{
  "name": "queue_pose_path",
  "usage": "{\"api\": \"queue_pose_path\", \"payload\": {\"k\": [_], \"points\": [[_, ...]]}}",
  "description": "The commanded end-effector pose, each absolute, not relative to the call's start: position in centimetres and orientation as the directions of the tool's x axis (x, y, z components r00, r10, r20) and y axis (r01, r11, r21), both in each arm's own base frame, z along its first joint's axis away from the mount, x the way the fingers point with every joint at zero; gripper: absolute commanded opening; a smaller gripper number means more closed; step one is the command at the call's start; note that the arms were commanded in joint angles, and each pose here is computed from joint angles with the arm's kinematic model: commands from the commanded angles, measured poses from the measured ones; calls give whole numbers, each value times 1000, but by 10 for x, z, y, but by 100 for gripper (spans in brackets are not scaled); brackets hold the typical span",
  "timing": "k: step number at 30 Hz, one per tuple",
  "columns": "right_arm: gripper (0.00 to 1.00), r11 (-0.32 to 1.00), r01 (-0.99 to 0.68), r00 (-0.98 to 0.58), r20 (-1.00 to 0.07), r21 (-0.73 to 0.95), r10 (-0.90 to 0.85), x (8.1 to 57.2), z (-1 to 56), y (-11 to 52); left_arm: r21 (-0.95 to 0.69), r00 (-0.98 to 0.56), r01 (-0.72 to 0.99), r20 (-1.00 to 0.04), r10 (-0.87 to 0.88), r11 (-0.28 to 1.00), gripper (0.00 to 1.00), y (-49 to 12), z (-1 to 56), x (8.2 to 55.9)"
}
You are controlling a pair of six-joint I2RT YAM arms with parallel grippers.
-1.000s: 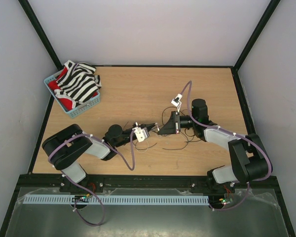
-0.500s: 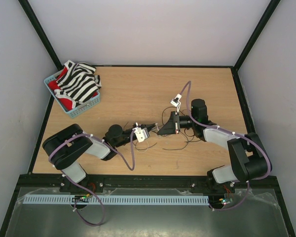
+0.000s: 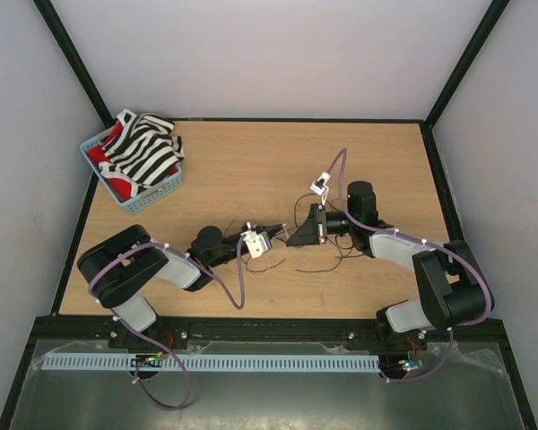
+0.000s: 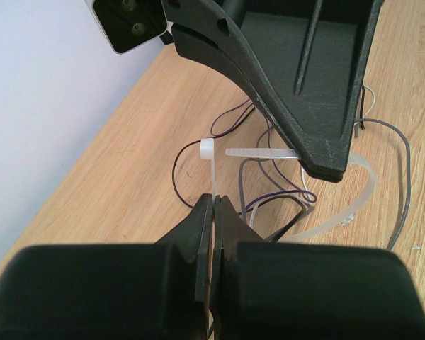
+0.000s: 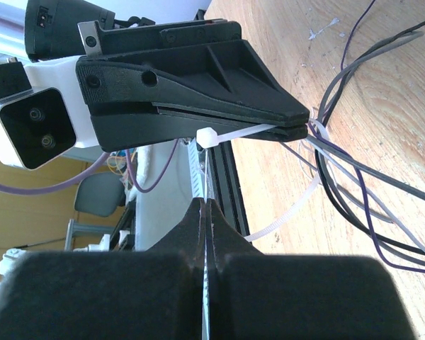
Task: Zip-tie the wires
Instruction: Tie the cable at the center of the board.
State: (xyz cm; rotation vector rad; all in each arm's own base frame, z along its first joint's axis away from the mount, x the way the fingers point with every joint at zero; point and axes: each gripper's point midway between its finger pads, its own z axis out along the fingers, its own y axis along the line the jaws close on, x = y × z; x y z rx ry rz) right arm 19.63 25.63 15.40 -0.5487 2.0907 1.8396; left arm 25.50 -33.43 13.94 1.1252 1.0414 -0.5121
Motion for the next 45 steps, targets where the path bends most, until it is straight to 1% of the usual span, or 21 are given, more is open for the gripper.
{"api": "queue_pose_path", "payload": {"k": [1,14,28,40,45], "points": [[0,73,-527,-849,-520,847,-88,197,165,258,490,496,774,-863,97,401,0,-339,159,253],[0,70,-549,-835,-544,833,-83,203,170,260,491,497,778,-863,94,391,0,-339,158,251],[0,74,-535,-845,-529,842,-84,207,168,262,496,503,775,-859,94,391,0,-338,159,249],[0,61,-477,-878,-471,877,-87,205,177,262,532,539,757,-837,99,380,0,-340,163,244],[0,67,-424,-905,-418,903,-85,205,177,261,549,553,745,-826,109,377,0,-339,162,242]]}}
